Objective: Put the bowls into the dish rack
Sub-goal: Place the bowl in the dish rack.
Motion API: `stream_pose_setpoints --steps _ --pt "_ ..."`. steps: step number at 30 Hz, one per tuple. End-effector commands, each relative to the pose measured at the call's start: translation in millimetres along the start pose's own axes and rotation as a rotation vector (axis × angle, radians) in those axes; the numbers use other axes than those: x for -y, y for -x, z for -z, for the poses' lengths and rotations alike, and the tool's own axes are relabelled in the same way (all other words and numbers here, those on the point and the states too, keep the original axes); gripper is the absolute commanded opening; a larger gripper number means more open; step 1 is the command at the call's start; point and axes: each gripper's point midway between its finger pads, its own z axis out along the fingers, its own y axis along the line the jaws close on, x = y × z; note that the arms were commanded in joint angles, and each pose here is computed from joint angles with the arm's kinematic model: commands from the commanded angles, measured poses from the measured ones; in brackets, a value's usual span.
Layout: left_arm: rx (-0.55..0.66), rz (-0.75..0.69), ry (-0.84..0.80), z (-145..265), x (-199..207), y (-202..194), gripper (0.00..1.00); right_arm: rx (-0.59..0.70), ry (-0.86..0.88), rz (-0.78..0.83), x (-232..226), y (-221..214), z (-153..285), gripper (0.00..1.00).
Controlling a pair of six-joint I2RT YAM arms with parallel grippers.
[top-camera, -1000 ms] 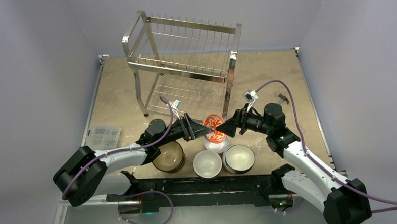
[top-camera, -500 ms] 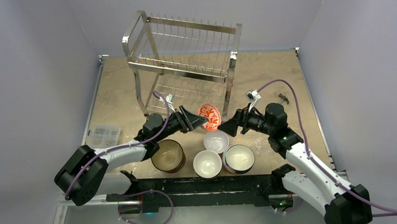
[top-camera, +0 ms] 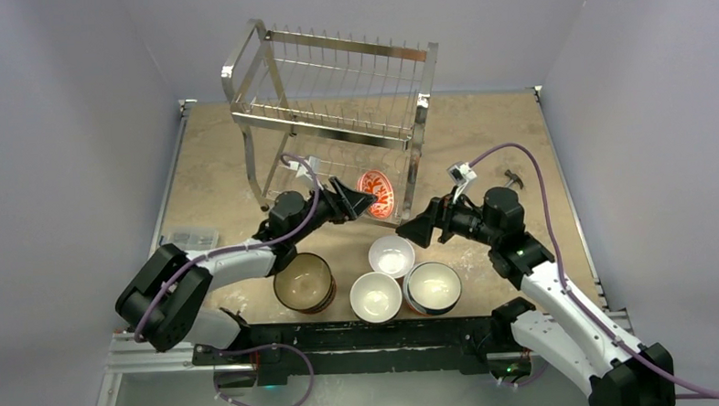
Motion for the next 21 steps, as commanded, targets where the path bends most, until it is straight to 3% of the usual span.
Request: stream_pose_setpoints --steps 1,21 --pt "0.152 -0.073 -0.091 -18.7 28.7 45.8 0.0 0.056 0.029 0.044 -15.9 22.1 4.4 0.99" --pt "0.19 -0.155 -0.06 -84.0 -5.3 66.8 0.0 0.077 -0.036 0.084 -12.5 26.7 15.7 0.99"
